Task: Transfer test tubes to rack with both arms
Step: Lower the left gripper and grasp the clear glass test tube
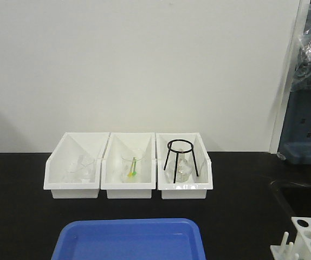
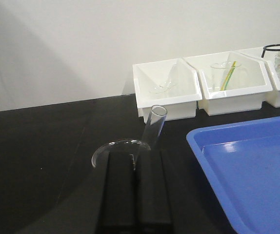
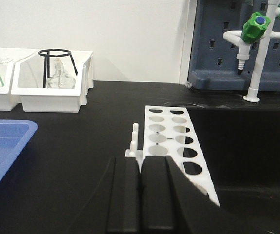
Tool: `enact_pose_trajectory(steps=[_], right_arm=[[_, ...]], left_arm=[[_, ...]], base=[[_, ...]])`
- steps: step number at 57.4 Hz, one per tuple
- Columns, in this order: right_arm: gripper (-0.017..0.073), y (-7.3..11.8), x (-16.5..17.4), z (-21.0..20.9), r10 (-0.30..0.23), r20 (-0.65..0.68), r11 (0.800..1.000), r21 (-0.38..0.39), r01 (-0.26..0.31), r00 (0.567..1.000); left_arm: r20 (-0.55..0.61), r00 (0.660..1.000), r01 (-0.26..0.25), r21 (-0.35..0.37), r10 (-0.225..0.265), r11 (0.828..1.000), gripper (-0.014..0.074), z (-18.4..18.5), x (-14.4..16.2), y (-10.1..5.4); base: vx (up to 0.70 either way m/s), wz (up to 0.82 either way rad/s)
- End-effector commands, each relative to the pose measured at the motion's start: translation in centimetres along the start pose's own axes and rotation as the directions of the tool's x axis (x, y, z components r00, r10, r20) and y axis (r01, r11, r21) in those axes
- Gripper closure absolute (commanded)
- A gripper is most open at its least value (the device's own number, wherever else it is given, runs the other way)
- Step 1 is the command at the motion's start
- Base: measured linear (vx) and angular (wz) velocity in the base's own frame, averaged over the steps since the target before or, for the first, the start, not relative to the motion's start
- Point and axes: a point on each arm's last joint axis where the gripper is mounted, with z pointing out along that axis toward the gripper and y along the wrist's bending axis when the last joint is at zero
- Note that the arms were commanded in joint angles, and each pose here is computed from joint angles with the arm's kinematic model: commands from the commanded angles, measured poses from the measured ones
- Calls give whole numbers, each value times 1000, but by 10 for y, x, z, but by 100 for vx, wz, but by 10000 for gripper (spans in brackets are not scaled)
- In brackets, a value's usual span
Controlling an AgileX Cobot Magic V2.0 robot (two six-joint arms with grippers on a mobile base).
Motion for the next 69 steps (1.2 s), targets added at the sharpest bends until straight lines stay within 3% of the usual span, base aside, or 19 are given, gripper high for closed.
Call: enact_pose_trajectory(steps=[1, 44, 53, 64, 69], right_arm=[[568, 0, -4, 0, -17, 78, 1000, 0, 17, 997], [568, 0, -4, 0, -17, 80, 1000, 0, 17, 997], [568, 1, -11, -1, -119, 160, 993, 15, 118, 980], [568, 2, -26, -5, -36, 321, 999, -8, 41, 946], [568, 3, -32, -7, -35, 388, 999, -12, 43, 921]], left_arm=[[92, 996, 14, -8, -13, 1000, 598, -1, -16, 1], [92, 996, 14, -8, -13, 1000, 598, -1, -16, 1], [102, 995, 14, -8, -13, 1000, 598, -1, -18, 2], [173, 985, 14, -9, -12, 1000, 598, -2, -25, 2], [228, 973, 14, -10, -12, 1000, 598, -3, -30, 2]], base=[[11, -2], [4, -1], [0, 0], [0, 0], [0, 0]])
